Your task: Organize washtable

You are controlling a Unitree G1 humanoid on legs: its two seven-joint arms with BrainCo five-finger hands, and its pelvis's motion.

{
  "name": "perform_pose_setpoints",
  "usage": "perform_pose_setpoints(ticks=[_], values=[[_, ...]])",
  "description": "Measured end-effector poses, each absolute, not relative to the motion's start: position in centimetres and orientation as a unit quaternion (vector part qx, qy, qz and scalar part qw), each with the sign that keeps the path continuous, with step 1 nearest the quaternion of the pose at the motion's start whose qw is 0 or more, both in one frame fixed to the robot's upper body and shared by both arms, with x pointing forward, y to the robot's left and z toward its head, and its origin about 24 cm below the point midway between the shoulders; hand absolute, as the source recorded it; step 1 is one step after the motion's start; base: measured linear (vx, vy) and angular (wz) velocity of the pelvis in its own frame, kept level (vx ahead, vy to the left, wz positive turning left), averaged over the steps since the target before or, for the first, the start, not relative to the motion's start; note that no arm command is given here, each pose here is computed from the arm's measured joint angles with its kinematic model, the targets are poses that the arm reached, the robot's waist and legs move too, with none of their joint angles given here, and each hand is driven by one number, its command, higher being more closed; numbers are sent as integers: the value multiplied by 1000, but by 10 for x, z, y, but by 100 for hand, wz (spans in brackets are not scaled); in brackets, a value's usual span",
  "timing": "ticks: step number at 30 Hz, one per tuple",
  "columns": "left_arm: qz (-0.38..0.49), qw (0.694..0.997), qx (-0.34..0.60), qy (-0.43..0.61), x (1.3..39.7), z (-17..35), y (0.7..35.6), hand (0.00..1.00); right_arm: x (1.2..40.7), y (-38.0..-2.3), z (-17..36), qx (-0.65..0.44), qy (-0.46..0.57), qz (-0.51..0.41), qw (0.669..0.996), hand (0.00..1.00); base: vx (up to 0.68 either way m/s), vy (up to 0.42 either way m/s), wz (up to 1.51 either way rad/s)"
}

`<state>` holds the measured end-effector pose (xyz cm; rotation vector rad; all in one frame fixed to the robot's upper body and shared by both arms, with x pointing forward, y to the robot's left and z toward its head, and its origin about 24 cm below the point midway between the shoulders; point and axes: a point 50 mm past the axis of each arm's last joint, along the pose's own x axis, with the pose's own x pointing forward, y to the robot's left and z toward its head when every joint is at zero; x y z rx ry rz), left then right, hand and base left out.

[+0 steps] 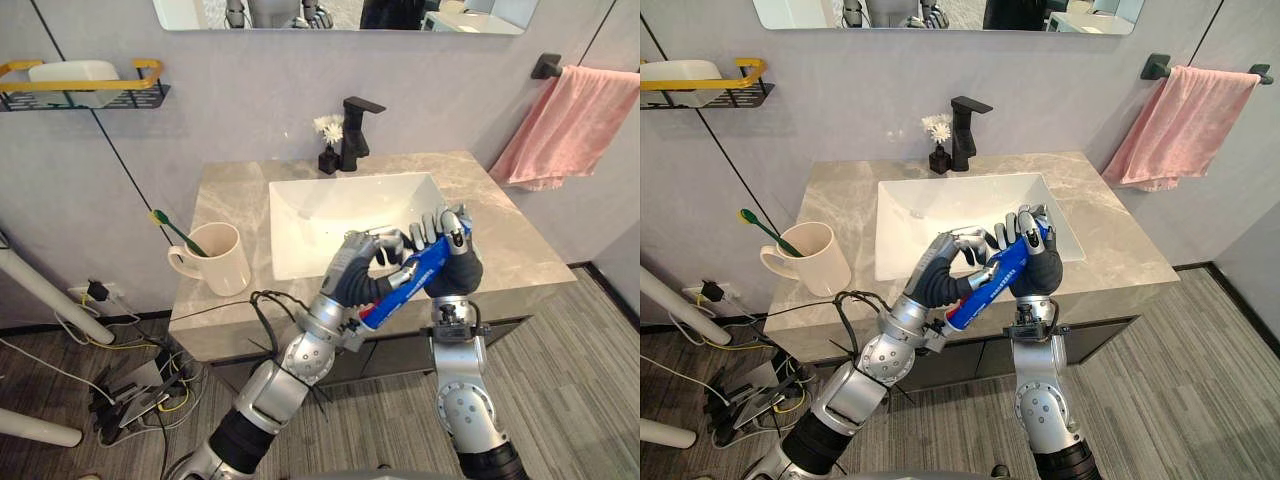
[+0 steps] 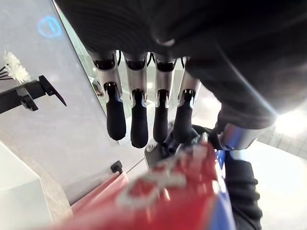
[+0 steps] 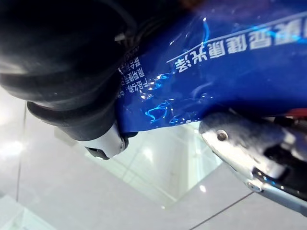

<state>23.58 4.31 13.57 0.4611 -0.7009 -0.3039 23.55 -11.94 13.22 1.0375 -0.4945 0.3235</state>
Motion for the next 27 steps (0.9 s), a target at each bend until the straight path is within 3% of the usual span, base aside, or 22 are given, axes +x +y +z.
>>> perform_pose_setpoints(ticks=[5, 13, 21, 27], values=[[-50, 911, 205, -355, 243, 151, 73, 0, 237, -140, 134, 471, -259, 113, 836, 100, -38, -15, 5], [36, 907, 199, -370, 234, 162, 105, 0, 237, -149, 135, 453, -272, 96, 844, 100, -20, -10, 2], [150, 882, 194, -402, 210, 182, 149, 0, 247, -152, 157, 443, -316, 108, 832, 100, -30, -20, 13], [272, 836, 208, -428, 186, 198, 188, 0, 261, -151, 196, 425, -381, 123, 812, 100, -36, -34, 26]])
